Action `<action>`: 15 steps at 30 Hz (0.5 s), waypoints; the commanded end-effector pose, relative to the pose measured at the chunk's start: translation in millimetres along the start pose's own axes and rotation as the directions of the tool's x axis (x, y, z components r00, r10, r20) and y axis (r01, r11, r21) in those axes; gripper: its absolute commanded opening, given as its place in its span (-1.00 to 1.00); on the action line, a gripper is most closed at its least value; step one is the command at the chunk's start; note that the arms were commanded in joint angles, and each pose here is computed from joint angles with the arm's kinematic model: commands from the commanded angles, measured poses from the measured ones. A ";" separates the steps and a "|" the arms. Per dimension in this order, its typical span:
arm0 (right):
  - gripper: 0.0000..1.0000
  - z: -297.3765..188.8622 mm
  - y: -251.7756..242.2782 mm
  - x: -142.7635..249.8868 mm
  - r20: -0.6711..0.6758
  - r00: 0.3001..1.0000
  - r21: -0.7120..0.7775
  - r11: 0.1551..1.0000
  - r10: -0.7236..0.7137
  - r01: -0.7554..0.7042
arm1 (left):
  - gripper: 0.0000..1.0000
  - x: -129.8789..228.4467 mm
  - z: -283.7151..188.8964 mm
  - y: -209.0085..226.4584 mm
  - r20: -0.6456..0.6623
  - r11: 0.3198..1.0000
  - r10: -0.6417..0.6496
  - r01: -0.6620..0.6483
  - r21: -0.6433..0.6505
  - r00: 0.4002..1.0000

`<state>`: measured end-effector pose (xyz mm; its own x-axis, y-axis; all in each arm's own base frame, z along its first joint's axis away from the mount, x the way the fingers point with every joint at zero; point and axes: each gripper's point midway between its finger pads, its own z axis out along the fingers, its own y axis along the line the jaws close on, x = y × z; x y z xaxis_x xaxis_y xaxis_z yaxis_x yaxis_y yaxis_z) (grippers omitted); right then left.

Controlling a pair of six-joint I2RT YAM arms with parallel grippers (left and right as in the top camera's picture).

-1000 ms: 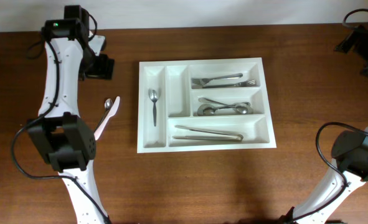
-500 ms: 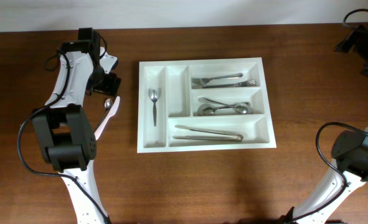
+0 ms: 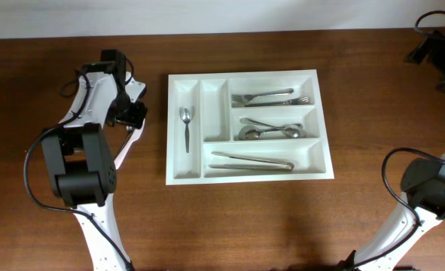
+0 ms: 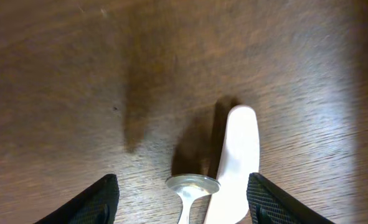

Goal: Pack container

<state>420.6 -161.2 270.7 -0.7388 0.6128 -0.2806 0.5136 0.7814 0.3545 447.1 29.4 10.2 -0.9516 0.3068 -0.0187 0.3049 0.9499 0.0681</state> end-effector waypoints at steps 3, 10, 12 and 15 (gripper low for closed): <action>0.98 3.8 -0.7 2.2 -0.014 1.000 0.011 1.000 0.007 -0.007 | 0.34 8.0 14.8 1.8 -0.025 1.000 0.004 -0.004 -0.010 1.000; 0.97 3.8 -0.7 2.2 -0.014 1.000 0.011 1.000 0.007 -0.007 | 0.26 4.0 20.2 2.9 -0.002 1.000 -0.001 0.001 -0.019 1.000; 0.97 3.8 -0.7 2.2 -0.014 1.000 0.011 1.000 0.007 -0.007 | 0.18 4.0 20.2 2.6 -0.002 1.000 -0.001 0.001 -0.018 1.000; 0.97 3.8 -0.7 2.2 -0.014 1.000 0.011 1.000 0.007 -0.007 | 0.01 3.8 20.2 1.4 0.000 1.000 -0.008 0.008 -0.011 1.000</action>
<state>420.6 -161.3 270.7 -0.7389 0.6125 -0.2808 0.5134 0.7817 0.3540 454.3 29.3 3.5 -0.9507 0.3047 -0.0573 0.2998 0.9506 0.0805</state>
